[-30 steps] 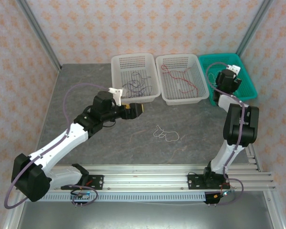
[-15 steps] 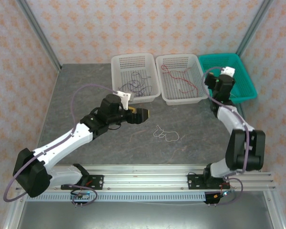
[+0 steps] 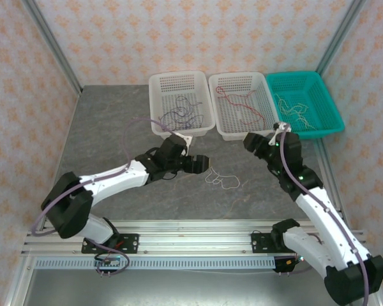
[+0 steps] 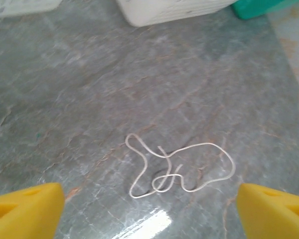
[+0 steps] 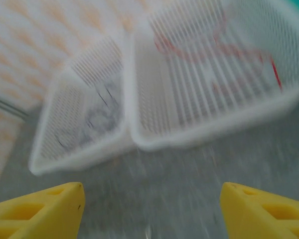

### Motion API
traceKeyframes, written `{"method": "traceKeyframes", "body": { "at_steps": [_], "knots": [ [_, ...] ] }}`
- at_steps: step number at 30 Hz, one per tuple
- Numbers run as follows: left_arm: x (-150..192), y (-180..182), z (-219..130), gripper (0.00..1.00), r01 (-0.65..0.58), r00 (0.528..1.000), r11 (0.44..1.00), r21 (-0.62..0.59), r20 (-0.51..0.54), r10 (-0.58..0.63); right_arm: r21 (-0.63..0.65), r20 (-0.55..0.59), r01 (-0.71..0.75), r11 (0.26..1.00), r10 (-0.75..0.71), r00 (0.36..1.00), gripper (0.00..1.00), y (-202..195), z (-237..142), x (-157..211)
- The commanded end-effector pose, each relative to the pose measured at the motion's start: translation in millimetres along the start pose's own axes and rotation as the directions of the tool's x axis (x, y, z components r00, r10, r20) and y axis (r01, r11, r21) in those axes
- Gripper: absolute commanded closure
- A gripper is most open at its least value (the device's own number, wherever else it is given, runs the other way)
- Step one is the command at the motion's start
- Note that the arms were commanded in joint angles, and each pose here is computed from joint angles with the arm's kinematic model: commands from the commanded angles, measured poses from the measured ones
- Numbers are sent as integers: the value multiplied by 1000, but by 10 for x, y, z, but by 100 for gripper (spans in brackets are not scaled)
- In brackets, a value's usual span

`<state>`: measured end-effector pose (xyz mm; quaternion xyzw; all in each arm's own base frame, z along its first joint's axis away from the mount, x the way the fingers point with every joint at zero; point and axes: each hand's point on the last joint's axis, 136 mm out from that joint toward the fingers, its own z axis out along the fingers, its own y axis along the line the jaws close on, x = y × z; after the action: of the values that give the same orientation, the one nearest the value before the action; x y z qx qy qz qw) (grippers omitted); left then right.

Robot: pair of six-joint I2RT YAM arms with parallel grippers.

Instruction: Untangle the cables

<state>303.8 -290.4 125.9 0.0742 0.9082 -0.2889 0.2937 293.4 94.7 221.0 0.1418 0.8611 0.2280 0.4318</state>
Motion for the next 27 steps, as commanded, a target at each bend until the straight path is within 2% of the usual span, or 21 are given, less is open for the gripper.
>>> {"method": "traceKeyframes", "body": {
  "at_steps": [1,3,6,11,14,18,23,27],
  "knots": [
    [-24,68,207,21,73,997,996,-55,-1,-73,213,-351,-131,968,201,915,28,-432,18,904],
    [64,30,356,26,91,995,995,-44,-40,-92,216,-428,-166,962,246,870,27,-447,83,1141],
    [149,-21,492,37,103,992,994,-43,-72,-106,220,-474,-218,951,299,828,25,-489,205,1381],
    [256,-53,634,49,92,988,993,-74,-117,-100,184,-534,-254,949,314,785,25,-420,357,1584],
    [324,-44,718,54,66,987,993,-93,-142,-79,193,-554,-225,955,295,779,25,-437,407,1643],
    [414,8,832,62,53,982,991,-126,-175,-75,187,-560,-229,955,295,774,31,-426,462,1675],
    [500,157,875,67,35,977,977,-209,-199,-78,176,-551,-236,956,295,781,32,-406,483,1659],
    [563,87,906,72,24,972,987,-162,-229,-61,185,-541,-226,956,291,789,32,-441,498,1656]
  ]
}}
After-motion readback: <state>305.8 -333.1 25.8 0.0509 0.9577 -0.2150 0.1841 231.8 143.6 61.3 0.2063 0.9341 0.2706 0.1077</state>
